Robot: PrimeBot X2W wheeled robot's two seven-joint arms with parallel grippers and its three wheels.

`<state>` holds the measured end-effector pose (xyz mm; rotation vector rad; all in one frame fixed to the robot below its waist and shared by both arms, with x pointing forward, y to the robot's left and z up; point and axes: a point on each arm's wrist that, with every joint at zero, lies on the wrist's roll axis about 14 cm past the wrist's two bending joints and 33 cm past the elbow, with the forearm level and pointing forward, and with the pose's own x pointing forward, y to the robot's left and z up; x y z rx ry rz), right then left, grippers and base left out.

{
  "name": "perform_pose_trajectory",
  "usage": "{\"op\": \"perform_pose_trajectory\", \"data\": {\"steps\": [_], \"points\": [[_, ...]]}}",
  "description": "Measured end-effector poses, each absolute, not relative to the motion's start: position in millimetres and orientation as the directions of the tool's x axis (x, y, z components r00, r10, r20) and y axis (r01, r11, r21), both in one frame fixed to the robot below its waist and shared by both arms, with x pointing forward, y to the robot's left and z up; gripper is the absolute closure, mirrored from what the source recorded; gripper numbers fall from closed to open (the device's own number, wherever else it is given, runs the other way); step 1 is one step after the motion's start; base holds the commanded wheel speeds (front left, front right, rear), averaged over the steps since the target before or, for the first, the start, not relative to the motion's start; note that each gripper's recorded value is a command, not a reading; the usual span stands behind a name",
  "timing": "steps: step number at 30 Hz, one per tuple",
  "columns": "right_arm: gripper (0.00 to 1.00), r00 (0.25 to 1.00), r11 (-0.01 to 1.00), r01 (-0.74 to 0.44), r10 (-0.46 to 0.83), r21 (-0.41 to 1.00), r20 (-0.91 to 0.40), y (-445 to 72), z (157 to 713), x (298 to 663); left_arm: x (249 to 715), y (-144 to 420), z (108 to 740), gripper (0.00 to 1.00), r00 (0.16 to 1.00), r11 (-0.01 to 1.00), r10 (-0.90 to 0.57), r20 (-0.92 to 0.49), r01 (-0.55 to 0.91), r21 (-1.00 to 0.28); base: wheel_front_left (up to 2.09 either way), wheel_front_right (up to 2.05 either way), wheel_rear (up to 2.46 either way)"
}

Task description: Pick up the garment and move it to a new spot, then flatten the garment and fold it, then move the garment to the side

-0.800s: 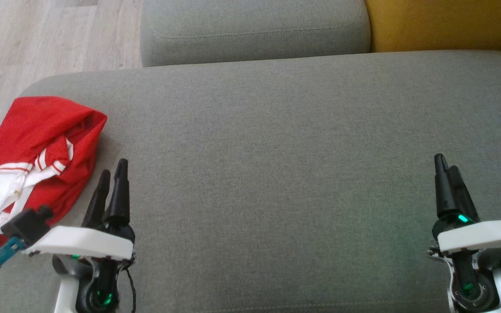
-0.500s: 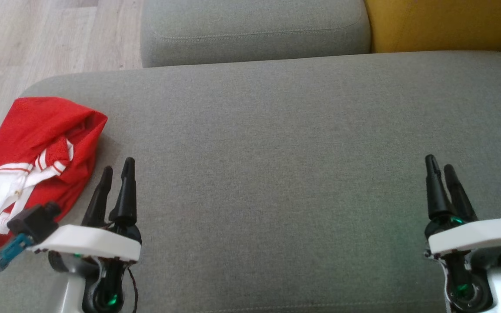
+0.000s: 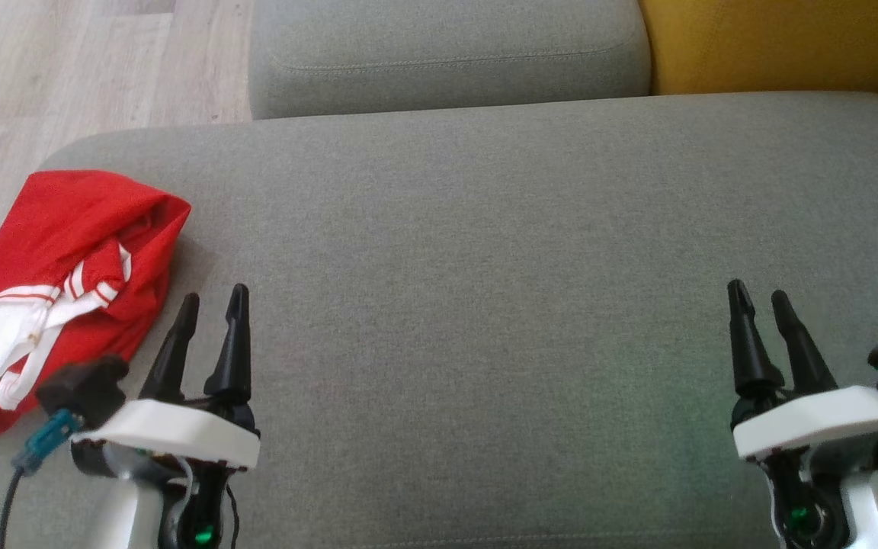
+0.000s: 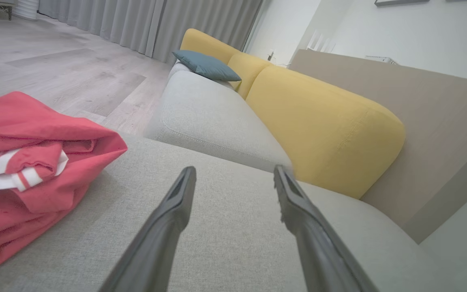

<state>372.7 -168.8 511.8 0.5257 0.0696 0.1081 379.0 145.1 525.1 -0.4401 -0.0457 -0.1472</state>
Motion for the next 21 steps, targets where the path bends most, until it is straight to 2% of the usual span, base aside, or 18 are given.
{"op": "perform_pose_trajectory", "data": {"steps": [21], "points": [[0.00,0.991,0.951,-0.096,0.119,0.294,-0.064,-164,505,366,370,142,503,0.00,0.989,0.967,-0.144,0.034,0.148,-0.207,0.00,0.00,0.00]]}}
